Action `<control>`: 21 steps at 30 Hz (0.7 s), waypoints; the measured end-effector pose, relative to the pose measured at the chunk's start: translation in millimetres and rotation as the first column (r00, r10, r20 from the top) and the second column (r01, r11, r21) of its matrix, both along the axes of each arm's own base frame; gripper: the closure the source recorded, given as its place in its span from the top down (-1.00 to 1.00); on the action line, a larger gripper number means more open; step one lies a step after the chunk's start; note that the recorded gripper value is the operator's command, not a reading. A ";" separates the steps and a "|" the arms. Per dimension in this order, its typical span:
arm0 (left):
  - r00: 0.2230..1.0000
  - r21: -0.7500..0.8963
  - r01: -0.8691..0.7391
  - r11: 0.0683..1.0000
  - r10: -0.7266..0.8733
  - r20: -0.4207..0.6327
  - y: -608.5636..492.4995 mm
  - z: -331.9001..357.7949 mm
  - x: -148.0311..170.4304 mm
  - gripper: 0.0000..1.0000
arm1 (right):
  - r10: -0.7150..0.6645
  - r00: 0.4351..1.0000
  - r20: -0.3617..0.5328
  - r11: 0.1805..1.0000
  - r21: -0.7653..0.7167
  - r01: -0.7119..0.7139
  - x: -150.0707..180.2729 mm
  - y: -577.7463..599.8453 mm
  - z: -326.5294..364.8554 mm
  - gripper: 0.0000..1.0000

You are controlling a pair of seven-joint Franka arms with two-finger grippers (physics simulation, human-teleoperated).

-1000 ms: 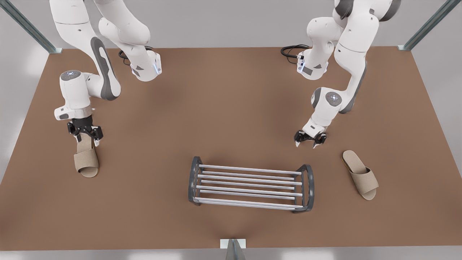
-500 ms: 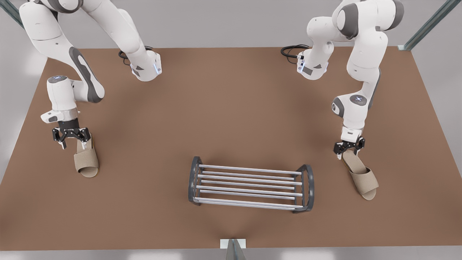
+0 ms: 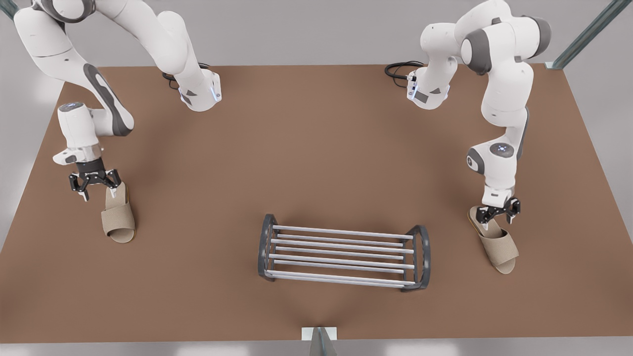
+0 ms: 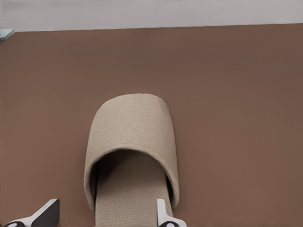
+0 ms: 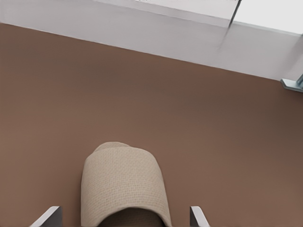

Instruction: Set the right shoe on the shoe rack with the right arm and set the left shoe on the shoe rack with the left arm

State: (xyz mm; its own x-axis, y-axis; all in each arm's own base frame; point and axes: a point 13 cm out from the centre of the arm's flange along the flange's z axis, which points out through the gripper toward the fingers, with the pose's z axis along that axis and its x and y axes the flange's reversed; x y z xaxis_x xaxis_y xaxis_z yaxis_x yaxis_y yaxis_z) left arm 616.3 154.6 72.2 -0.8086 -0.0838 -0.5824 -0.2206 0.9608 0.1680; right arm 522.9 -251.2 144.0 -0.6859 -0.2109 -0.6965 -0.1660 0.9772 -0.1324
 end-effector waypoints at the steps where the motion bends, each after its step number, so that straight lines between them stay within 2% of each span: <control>1: 1.000 0.012 -0.006 1.000 0.006 -0.001 8.9 0.7 -1.1 0.99 | 0.001 1.000 0.008 1.000 0.001 -0.001 4.1 -4.5 -1.2 1.00; 4: 1.000 0.032 -0.009 0.999 0.009 -0.006 21.9 1.2 -2.7 0.99 | 0.009 1.000 0.018 1.000 -0.016 -0.009 8.1 -13.5 -1.6 1.00; 12: 1.000 0.067 0.030 0.997 -0.030 0.001 22.7 -5.6 20.8 0.99 | 0.050 0.999 -0.002 0.999 -0.021 -0.050 -2.1 -13.2 -25.1 1.00; 21: 0.999 0.091 0.051 0.995 -0.052 0.006 25.0 -10.5 35.8 0.99 | 0.066 0.998 0.003 0.997 -0.034 -0.066 0.5 -27.4 -41.6 1.00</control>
